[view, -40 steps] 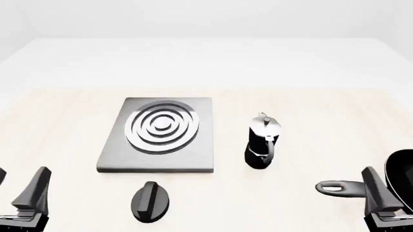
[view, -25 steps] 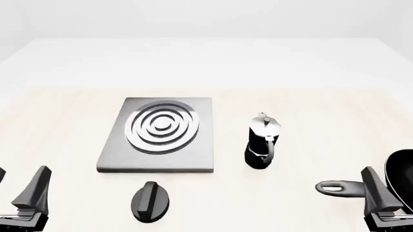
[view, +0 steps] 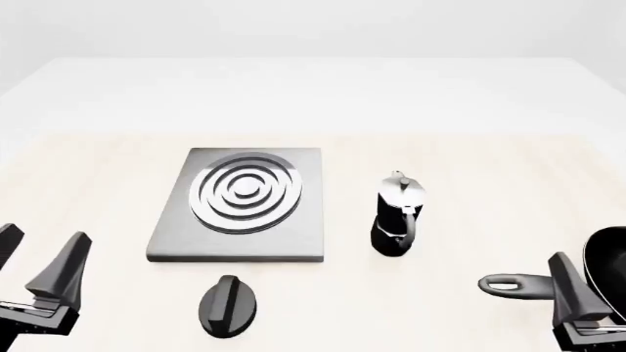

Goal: Put the frying pan on the stove.

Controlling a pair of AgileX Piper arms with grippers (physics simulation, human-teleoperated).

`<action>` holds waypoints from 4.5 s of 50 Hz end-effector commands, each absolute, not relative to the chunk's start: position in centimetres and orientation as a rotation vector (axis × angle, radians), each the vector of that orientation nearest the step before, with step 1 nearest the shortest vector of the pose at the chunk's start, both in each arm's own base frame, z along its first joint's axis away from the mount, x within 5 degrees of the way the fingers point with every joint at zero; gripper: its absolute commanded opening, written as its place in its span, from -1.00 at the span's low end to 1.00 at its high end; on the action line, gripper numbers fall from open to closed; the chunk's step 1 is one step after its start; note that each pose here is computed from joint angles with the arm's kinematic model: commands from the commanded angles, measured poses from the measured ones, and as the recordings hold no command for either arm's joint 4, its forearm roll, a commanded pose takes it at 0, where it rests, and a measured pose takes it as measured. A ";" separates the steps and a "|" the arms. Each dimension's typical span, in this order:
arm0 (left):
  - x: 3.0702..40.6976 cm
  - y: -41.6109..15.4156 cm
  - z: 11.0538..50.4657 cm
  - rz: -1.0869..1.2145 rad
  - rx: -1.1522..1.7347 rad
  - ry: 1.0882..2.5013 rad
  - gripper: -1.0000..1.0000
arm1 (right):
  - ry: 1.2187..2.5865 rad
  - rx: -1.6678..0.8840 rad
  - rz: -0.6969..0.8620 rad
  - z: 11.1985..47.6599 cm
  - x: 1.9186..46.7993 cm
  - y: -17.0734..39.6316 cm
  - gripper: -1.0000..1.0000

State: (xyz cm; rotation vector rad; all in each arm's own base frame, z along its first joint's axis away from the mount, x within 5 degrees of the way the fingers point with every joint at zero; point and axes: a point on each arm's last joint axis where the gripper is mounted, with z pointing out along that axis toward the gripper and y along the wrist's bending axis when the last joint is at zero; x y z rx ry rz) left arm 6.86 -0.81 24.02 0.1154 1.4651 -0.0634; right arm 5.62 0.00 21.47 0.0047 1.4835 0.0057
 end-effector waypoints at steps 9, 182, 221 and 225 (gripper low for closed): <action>8.8 -2.0 25.5 -0.135 0.213 1.445 1.00 | 1.435 0.035 -0.003 22.9 5.3 -0.1 1.00; 18.3 -36.5 25.5 -0.722 1.012 1.410 1.00 | 0.540 0.305 -0.065 48.2 -15.3 9.3 1.00; 19.7 -43.0 24.4 -0.666 1.157 1.468 1.00 | 0.537 0.316 -0.069 48.1 -14.7 9.4 1.00; 19.5 -43.7 24.0 -0.663 1.179 1.479 1.00 | 0.534 0.317 -0.069 48.1 -14.7 9.5 1.00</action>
